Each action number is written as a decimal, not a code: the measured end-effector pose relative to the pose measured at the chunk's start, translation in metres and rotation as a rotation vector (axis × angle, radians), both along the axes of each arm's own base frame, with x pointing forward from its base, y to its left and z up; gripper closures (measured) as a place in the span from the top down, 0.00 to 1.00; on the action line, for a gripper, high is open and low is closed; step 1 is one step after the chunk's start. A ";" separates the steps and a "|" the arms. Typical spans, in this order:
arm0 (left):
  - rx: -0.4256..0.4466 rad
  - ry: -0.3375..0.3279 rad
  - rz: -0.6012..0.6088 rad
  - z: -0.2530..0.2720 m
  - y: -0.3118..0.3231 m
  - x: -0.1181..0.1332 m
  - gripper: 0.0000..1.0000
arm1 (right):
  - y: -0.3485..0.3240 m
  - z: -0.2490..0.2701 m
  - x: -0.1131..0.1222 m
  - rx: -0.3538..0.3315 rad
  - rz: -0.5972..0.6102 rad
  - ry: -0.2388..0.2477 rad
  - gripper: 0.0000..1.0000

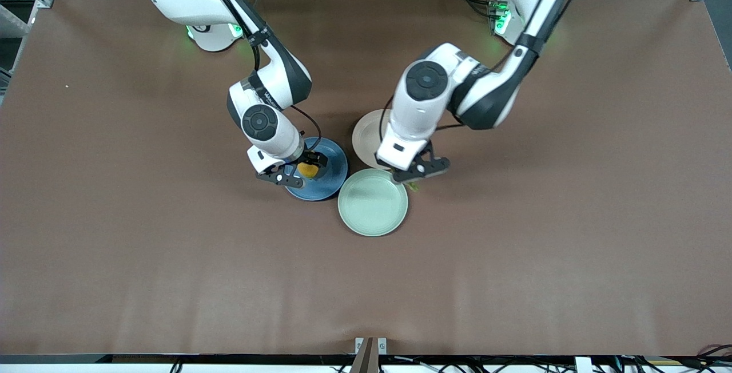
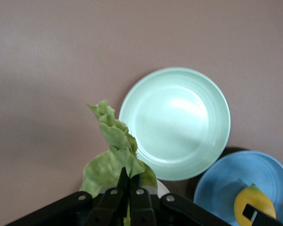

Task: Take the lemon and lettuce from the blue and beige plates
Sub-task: 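Lift the lettuce with the left gripper while the right gripper grasps the lemon, then carry the lettuce away and release it while the right gripper lifts the lemon, then carry the lemon away with the right gripper while the left gripper withdraws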

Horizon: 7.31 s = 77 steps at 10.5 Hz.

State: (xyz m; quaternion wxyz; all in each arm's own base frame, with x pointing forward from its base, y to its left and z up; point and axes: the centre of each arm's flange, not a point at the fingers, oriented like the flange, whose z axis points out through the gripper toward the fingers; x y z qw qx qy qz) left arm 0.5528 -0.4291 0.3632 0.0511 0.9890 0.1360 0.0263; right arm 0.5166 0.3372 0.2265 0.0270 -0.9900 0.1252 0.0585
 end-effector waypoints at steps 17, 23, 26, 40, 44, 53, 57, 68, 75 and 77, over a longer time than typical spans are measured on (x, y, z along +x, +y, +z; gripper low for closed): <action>0.150 0.092 -0.383 -0.064 0.215 0.102 0.03 | 0.001 -0.048 -0.024 0.005 0.015 -0.060 0.99; 0.208 0.149 -0.453 -0.112 0.238 0.106 0.03 | 0.001 -0.045 -0.020 0.005 0.008 -0.063 0.60; 0.220 0.144 -0.467 -0.122 0.238 0.107 0.14 | 0.008 -0.013 0.003 -0.031 0.006 0.000 0.60; 0.159 0.150 -0.327 -0.014 0.301 0.017 1.00 | -0.208 0.153 0.103 -0.067 0.214 0.086 0.60; 0.157 0.134 -0.316 0.016 0.314 -0.033 1.00 | -0.271 0.185 0.100 -0.067 0.315 0.103 0.60; 0.151 -0.037 -0.421 0.141 0.309 -0.009 1.00 | -0.318 0.173 0.087 -0.087 0.356 0.074 0.60; 0.153 0.008 -0.419 0.189 0.310 -0.011 1.00 | -0.318 0.132 0.073 -0.088 0.370 0.017 0.60; 0.151 0.079 -0.407 0.265 0.317 -0.021 1.00 | -0.337 0.030 0.024 -0.092 0.366 -0.121 0.60; 0.111 0.074 -0.398 0.269 0.319 -0.017 1.00 | -0.341 -0.019 0.025 -0.076 0.357 -0.141 0.60; 0.111 0.067 -0.395 0.271 0.320 -0.017 1.00 | -0.343 -0.038 0.024 -0.070 0.353 -0.145 0.60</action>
